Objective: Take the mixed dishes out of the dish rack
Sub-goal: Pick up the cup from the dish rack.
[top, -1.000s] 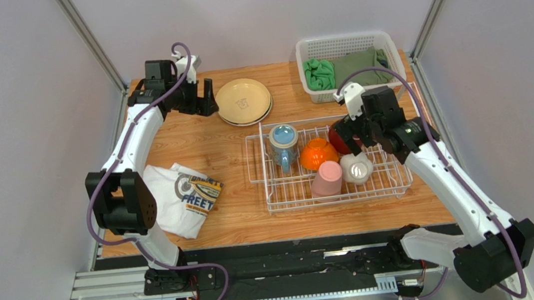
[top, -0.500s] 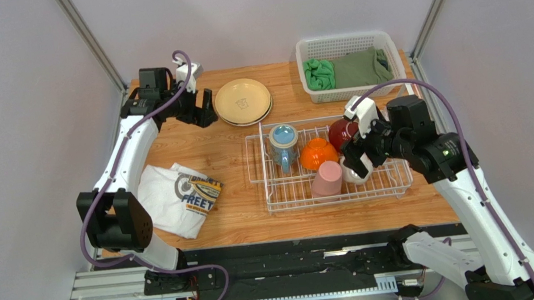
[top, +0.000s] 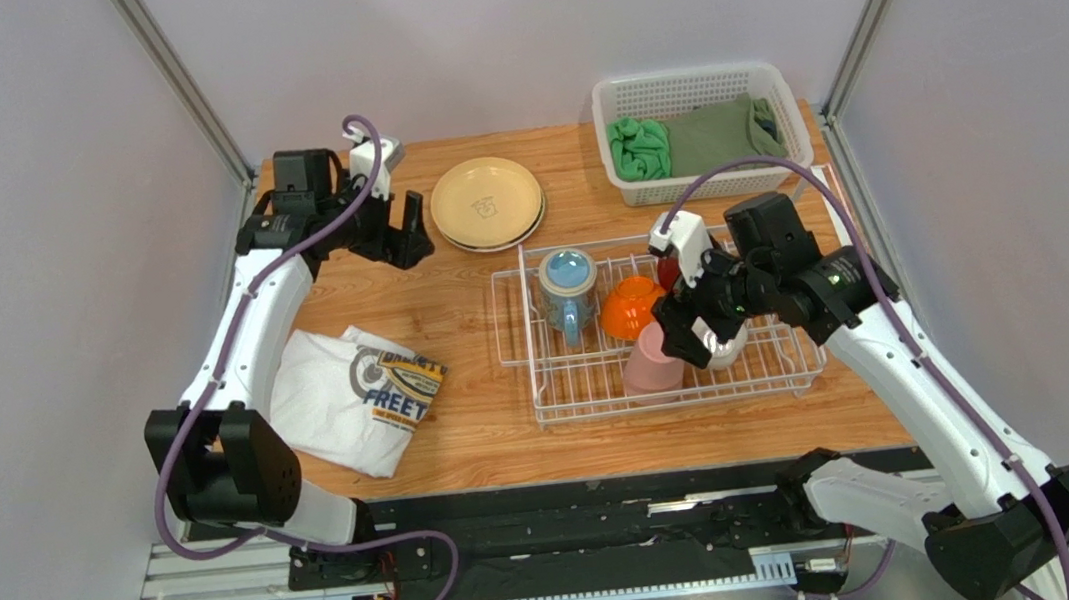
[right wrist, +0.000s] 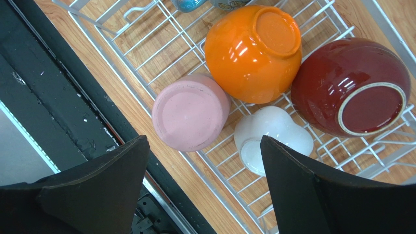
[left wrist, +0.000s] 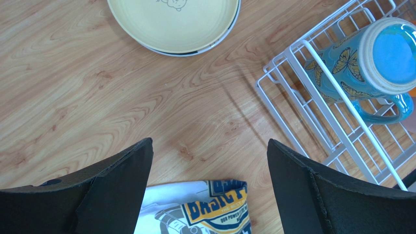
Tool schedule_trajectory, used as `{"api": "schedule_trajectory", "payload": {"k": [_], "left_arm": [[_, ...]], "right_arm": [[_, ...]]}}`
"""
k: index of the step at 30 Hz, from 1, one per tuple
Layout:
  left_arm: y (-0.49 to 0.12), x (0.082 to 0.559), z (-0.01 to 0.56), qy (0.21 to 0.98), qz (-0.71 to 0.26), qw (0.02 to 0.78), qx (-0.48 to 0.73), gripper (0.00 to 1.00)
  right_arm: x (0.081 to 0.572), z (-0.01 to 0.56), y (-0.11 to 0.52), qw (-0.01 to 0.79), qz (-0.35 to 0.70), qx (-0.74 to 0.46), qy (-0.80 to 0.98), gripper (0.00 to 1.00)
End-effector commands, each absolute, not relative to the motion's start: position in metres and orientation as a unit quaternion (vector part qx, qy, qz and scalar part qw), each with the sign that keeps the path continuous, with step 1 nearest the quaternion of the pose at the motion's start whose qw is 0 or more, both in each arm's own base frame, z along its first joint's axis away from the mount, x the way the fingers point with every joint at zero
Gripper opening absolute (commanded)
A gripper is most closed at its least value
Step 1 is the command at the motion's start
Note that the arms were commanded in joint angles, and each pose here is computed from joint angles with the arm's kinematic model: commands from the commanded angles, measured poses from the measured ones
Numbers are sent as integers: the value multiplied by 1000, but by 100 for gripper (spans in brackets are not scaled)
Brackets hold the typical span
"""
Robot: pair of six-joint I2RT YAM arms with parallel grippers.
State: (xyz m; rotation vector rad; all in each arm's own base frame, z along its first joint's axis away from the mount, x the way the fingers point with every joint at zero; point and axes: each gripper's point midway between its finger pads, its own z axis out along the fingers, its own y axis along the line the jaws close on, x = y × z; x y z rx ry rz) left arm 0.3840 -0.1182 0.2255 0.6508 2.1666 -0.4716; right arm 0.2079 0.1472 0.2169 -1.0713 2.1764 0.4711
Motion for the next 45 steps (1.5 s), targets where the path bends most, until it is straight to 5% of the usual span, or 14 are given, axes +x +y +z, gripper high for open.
{"api": "schedule_trajectory", "payload": {"k": [1, 21, 31, 45], "left_arm": [[-117, 380, 241, 841, -173, 430, 278, 95], [-114, 376, 237, 844, -166, 430, 276, 95], [-115, 375, 232, 845, -170, 425, 277, 95], [-125, 372, 246, 831, -198, 437, 280, 95]], "right_arm": [[216, 213, 159, 337, 190, -420, 821, 89], [228, 164, 172, 296, 127, -455, 830, 86], [230, 163, 168, 281, 109, -462, 834, 55], [237, 231, 177, 333, 118, -467, 811, 7]]}}
